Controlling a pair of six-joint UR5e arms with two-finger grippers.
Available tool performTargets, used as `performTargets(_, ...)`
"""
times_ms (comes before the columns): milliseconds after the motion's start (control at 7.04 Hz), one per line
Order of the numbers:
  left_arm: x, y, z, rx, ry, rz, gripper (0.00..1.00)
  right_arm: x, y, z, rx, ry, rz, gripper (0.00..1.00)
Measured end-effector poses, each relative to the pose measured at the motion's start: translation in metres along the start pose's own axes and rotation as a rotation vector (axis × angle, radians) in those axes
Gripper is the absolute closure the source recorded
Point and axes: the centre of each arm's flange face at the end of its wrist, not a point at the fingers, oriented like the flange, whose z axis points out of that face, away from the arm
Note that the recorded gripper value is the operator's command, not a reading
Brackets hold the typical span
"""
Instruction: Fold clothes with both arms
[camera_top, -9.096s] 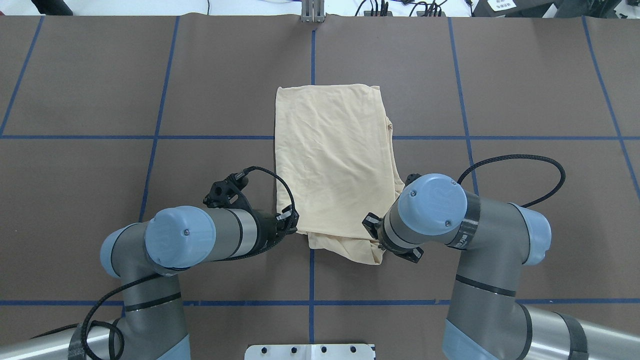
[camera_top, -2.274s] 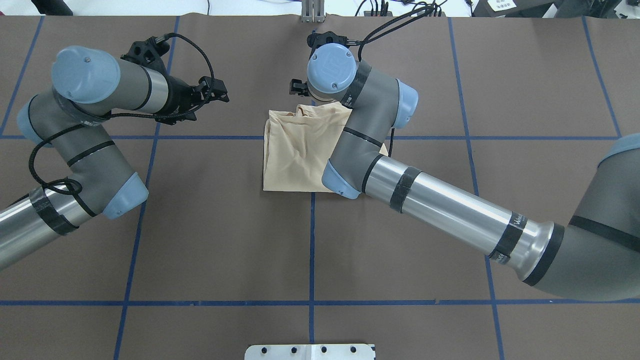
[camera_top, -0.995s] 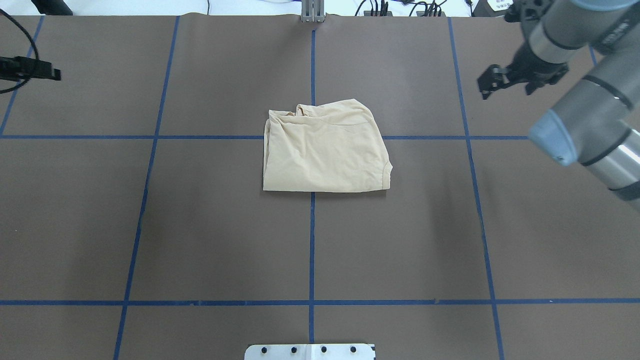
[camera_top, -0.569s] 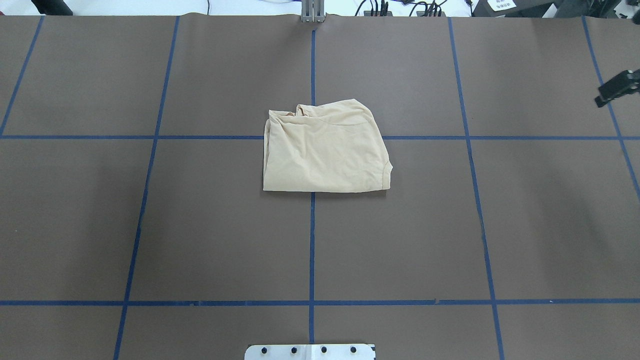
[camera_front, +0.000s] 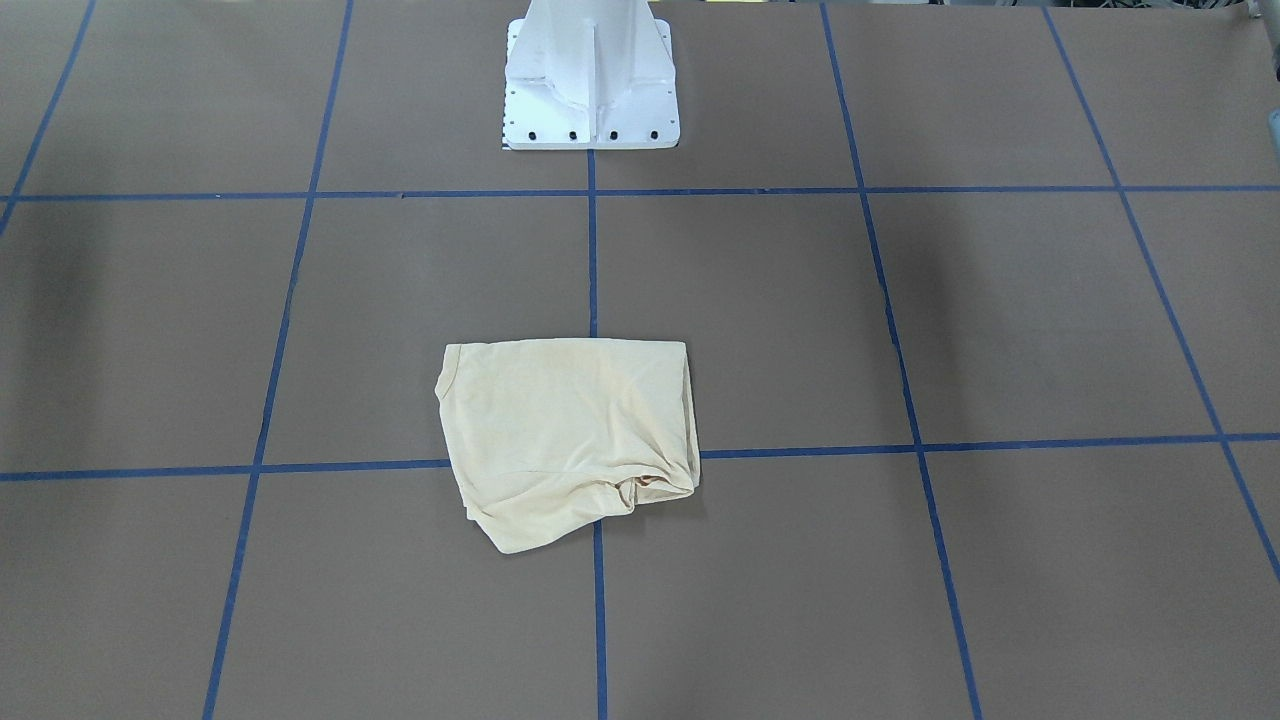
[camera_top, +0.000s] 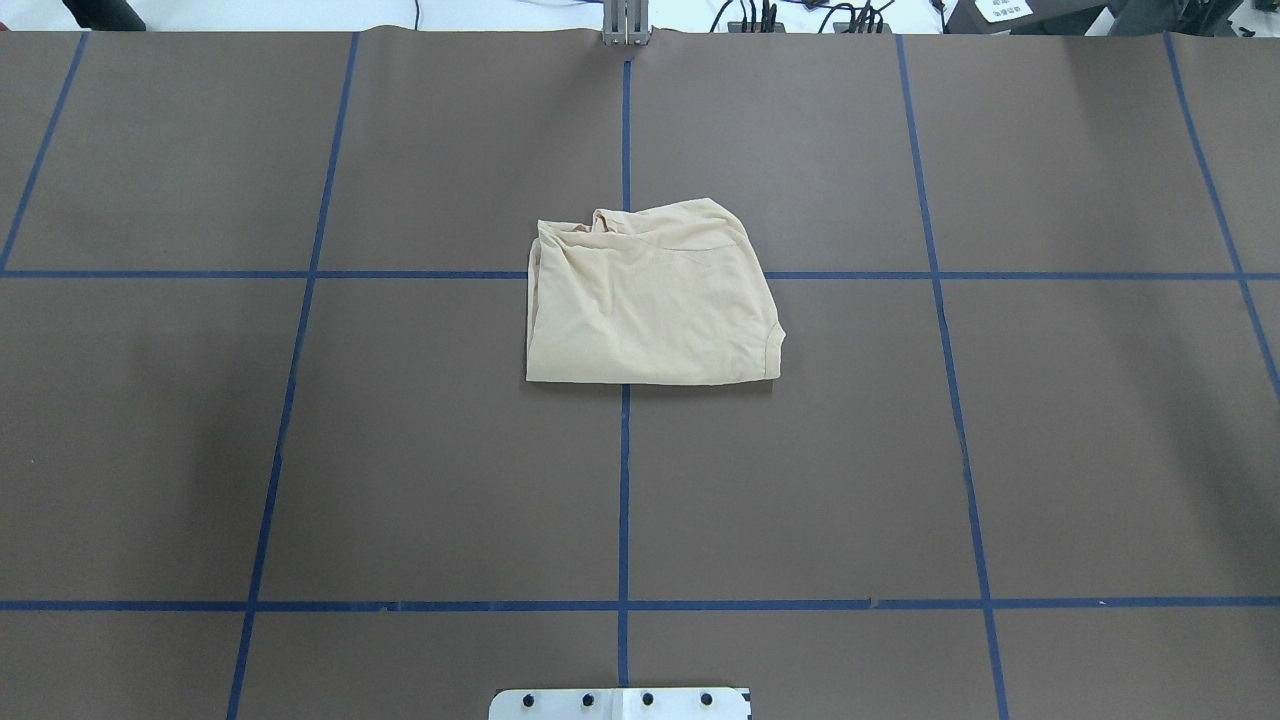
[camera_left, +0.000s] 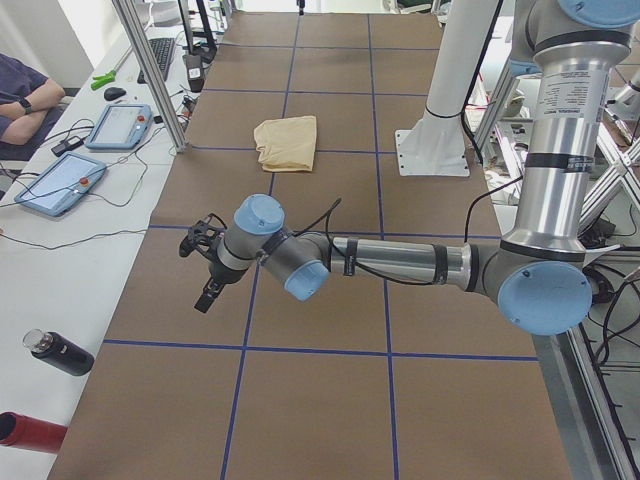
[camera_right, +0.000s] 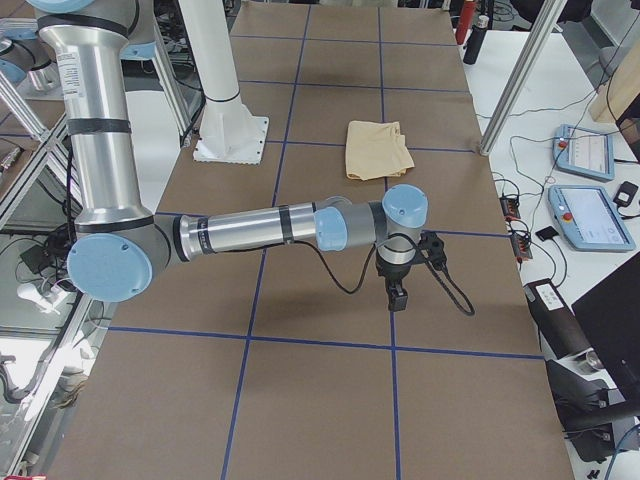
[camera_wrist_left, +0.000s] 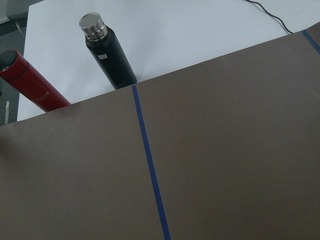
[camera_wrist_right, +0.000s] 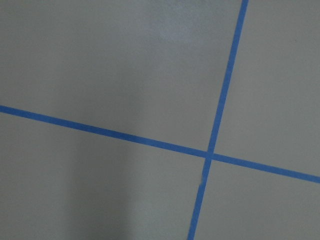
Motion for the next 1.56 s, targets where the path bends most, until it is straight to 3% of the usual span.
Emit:
performTargets(284, -0.018, 0.039, 0.009, -0.073, -0.021, 0.005, 0.0, 0.025, 0.034, 0.019, -0.008, 0.03, 0.019, 0.0)
performTargets(569, -0.035, 0.062, 0.006, -0.204, -0.038, 0.135, 0.01, 0.043, 0.051, 0.027, -0.022, 0.139, 0.038, 0.0)
performTargets(711, -0.037, 0.06, -0.007, -0.283, -0.043, 0.152, 0.0, 0.045, 0.053, 0.028, -0.027, 0.146, 0.043, 0.0)
performTargets(995, -0.02, 0.056, -0.041, -0.429, -0.018, 0.093, 0.0, 0.043, 0.061, 0.035, -0.041, 0.068, 0.059, 0.0)
performTargets(1137, -0.016, 0.065, -0.041, -0.472, 0.064, 0.037, 0.0, 0.043, 0.066, 0.038, -0.047, 0.03, 0.068, 0.0)
performTargets(1279, -0.017, 0.075, -0.032, -0.495, 0.162, -0.023, 0.0, 0.046, 0.072, 0.039, -0.049, 0.006, 0.082, 0.0)
performTargets(1563, -0.026, 0.085, -0.025, -0.5, 0.22, -0.073, 0.0, 0.057, 0.086, 0.036, -0.043, -0.015, 0.116, 0.0)
